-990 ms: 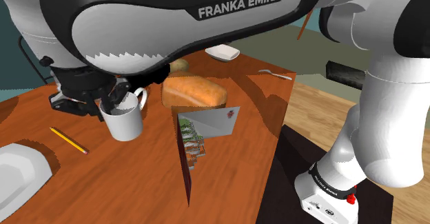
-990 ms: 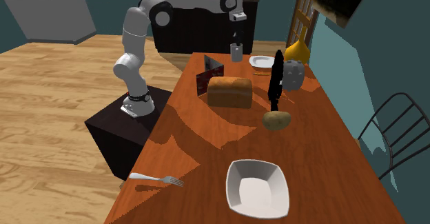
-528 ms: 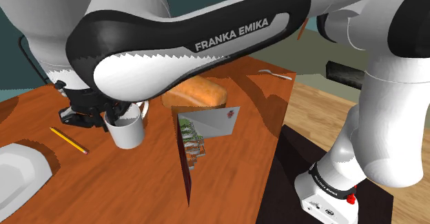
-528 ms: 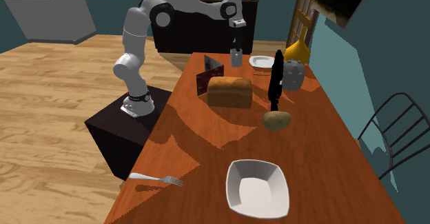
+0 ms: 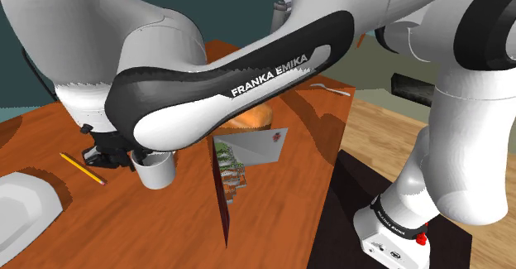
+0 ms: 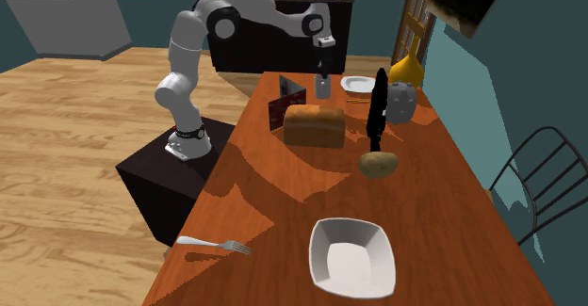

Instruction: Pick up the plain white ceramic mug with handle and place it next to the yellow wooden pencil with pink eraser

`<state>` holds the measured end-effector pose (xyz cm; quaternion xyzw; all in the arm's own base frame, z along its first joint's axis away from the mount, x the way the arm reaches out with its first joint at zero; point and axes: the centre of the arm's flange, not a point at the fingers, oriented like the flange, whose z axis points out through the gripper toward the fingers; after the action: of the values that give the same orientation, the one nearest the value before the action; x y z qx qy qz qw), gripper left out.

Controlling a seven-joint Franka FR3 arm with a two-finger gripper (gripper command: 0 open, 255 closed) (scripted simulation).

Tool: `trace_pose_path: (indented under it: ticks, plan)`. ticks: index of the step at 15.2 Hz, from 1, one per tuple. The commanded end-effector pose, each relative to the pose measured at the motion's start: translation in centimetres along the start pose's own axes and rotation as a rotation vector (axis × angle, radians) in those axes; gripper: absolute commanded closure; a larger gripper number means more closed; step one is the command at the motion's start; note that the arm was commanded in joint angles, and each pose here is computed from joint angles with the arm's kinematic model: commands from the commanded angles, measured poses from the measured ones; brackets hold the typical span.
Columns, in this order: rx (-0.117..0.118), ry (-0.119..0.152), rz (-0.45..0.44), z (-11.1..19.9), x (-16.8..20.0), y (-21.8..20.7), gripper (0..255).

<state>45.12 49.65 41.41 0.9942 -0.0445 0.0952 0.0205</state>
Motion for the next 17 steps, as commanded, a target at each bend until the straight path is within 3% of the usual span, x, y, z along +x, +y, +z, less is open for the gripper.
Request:
trace_pose_path:
  ticks: [1, 7, 15, 16, 17]
  plan:
    - [0.0, 0.0, 0.0, 1.1, -0.2, 0.0, 255]
    - [0.0, 0.0, 0.0, 4.3, -0.8, -0.1, 255]
    - [0.0, 0.0, 0.0, 4.3, -0.8, -0.1, 255]
    - [0.0, 0.0, 0.0, 4.3, -0.8, -0.1, 0]
    - [0.0, 0.0, 0.0, 4.3, -0.8, -0.1, 0]
